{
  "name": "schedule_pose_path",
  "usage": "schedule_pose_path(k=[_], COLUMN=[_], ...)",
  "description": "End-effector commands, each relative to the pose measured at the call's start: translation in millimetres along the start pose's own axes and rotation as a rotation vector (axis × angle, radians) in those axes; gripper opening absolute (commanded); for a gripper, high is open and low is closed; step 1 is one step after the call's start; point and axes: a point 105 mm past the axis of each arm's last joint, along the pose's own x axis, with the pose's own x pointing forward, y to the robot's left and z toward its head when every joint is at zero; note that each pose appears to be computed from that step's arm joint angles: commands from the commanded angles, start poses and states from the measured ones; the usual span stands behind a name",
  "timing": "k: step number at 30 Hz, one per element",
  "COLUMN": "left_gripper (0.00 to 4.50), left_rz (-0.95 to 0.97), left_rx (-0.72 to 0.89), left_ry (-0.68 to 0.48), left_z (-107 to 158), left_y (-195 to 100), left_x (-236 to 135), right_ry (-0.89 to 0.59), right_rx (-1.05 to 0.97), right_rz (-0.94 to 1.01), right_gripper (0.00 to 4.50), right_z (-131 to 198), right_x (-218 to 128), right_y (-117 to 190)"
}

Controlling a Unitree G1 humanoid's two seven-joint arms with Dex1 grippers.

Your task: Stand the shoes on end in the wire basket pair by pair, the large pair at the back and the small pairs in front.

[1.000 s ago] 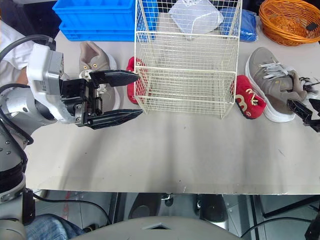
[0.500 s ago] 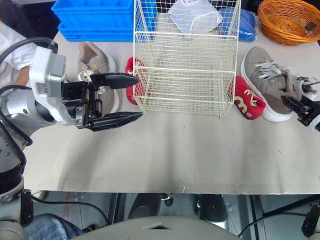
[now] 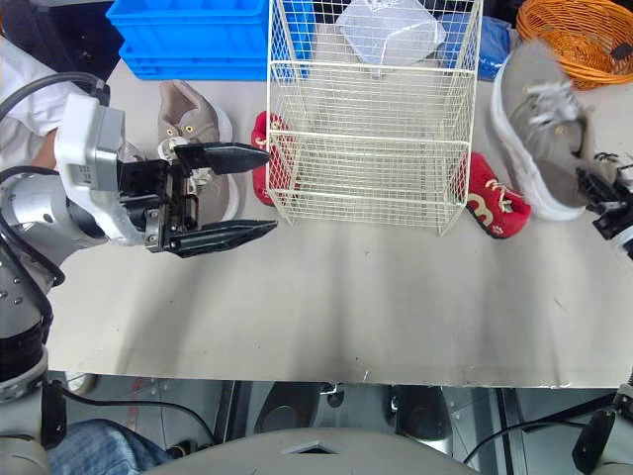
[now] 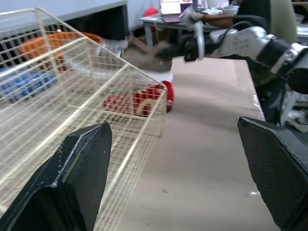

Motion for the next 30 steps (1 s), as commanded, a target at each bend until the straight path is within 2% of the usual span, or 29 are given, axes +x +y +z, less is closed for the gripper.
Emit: schedule_pose_path(k=[1,3,6,11,15,22,27,30], left_gripper=[4.50,4.50,4.50,4.50,4.50,4.50,4.50,4.50], left_rz=[-0.002,-0.005,-0.005,-0.062,-0.132,-0.253,-0.252,-0.256], left_rx=[0.045,0.042,0.061,0.106,0.108,0.055,0.066,0.092], left_ry=[-0.047,-0.049,-0.070,-0.057,-0.080,-0.086,-0.074,0.004], left_z=[11.9,10.2,15.8,21.3,32.7,43.7,46.1,37.6], left_y=[2.4,3.5,10.9,12.2,6.7,-6.4,-1.7,-0.1], left_x=[-2.3,-2.7,-3.2,-6.2,-7.6,-19.5,-18.3,-11.7], right_ry=[-0.263,-0.312,-0.349,-0.337,-0.346,-0.236,-0.186,-0.155], right_rx=[-0.154,-0.177,-0.369,-0.678,-0.828,-1.063,-1.172,-1.189], right_rz=[0.069,0.109,0.274,0.548,0.697,1.044,1.241,1.350], right_gripper=[0.00,0.00,0.00,0.00,0.00,0.00,0.00,0.00], right_z=[70.1,82.7,103.1,112.7,124.1,115.2,102.0,92.8], right_x=[-3.2,-2.1,4.6,8.8,7.7,-1.4,-1.6,-1.3], right_y=[22.3,34.6,73.3,125.8,148.5,185.6,202.1,214.0])
